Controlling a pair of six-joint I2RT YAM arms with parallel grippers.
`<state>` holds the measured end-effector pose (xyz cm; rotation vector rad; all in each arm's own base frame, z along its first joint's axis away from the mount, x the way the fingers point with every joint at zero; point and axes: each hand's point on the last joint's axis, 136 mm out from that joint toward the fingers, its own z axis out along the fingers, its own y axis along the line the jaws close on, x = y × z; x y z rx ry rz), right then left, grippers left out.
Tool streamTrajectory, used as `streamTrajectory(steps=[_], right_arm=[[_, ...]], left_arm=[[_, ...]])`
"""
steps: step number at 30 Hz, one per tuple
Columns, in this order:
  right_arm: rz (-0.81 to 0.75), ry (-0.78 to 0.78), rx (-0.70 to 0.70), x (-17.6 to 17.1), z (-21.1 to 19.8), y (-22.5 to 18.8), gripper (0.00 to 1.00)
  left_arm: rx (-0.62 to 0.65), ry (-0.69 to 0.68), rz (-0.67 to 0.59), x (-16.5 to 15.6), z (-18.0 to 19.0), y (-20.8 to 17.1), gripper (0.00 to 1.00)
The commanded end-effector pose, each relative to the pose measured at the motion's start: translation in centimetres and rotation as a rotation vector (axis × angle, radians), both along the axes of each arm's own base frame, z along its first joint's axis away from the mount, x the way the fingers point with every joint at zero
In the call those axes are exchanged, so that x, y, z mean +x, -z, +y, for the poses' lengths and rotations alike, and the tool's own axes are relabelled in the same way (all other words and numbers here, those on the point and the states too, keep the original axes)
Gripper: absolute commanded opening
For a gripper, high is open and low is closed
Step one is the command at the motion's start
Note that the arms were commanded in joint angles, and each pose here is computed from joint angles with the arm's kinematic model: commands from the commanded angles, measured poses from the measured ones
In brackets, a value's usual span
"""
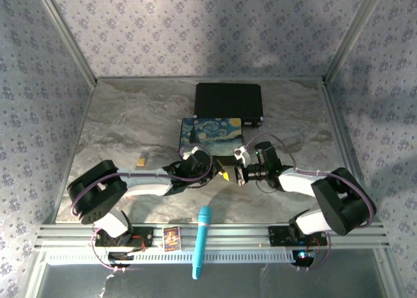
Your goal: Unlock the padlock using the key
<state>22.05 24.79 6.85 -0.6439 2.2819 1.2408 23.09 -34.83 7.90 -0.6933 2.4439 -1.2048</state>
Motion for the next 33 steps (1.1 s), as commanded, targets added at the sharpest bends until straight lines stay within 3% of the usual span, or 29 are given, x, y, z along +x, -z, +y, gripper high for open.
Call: streamTrajectory(steps=[1,7,11,23,33], right_arm=[[-0.025,0.265,-0.072,5.7,-2.9,0.4,0.00],[0.065,0.308,-0.034,6.2,-3.4,1.1,0.10],[0.077,0.343,-0.082,6.3,-4.1,1.8,0.20],[0.064,0.404,-0.202,6.4,-5.5,3.3,0.17],[0.010,0.347,-0.242,5.5,-3.5,3.5,0.16]], left_arm=[[-0.148,0.195,0.054,-4.4,-2.9,-2.8,0.00],[-0.166,0.195,0.046,-4.4,-2.8,-2.9,0.00],[-0.174,0.197,0.047,-4.5,-2.9,-3.0,0.00],[-0.183,0.185,0.043,-4.3,-2.7,-3.1,0.00],[-0.193,0.181,0.046,-4.0,-2.9,-3.0,0.00]])
